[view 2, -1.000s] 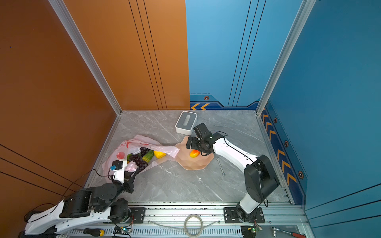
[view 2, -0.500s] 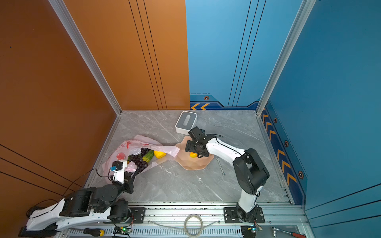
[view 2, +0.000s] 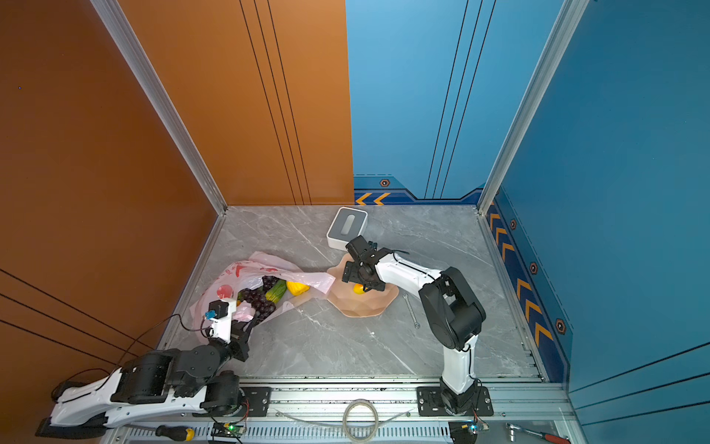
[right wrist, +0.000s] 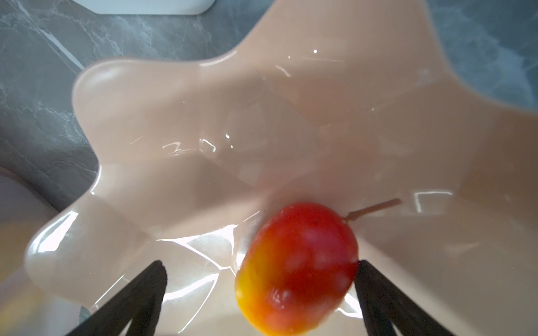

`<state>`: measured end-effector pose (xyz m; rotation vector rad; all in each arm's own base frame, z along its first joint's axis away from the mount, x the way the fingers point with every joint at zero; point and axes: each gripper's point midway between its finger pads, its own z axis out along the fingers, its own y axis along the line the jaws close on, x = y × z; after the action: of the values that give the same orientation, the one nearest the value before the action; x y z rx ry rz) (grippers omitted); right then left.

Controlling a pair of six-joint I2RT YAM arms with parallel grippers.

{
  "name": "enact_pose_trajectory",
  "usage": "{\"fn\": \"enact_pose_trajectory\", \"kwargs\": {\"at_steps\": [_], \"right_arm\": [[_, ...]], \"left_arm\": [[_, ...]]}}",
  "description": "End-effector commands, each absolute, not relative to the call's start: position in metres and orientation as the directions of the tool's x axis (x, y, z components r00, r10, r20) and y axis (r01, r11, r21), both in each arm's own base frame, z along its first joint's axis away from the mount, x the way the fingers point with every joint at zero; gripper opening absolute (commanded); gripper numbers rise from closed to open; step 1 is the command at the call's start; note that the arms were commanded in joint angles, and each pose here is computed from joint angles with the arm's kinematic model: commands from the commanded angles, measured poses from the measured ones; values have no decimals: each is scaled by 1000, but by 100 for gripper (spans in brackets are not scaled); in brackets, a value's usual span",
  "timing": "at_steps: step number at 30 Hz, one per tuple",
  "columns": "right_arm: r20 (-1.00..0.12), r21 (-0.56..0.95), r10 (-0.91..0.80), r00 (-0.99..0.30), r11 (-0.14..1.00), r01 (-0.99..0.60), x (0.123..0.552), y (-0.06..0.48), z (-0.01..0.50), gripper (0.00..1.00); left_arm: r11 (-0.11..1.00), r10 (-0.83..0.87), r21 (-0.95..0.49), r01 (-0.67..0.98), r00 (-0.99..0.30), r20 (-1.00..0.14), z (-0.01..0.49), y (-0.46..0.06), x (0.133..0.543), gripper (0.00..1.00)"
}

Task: Place the fruits into the plastic bag
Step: Pick up the fruit from the plate.

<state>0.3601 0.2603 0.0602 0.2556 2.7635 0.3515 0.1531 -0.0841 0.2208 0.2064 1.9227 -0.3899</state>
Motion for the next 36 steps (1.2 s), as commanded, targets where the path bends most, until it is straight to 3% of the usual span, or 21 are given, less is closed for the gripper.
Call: {"fn": "enact_pose_trajectory", "kwargs": {"at_steps": [1,19,31,36], "right_arm": [[-313,248,232,-921,956,156,365,258,57,96],[-325,120,155,-933,985,122,368,244,37,84],[-342,-16,47,-939,998,56,372,241,34,66],[-323,-10,42,-945,999,47,367,246,31,67]], "left_arm": [[935,-44,-168,311,-368,-929,220,-80,154,0],[942,2,-124,313,-374,-928,218,-85,154,0],[941,-4,-130,313,-373,-928,219,-84,154,0],[940,-2,-129,315,-373,-928,218,-85,154,0]]}}
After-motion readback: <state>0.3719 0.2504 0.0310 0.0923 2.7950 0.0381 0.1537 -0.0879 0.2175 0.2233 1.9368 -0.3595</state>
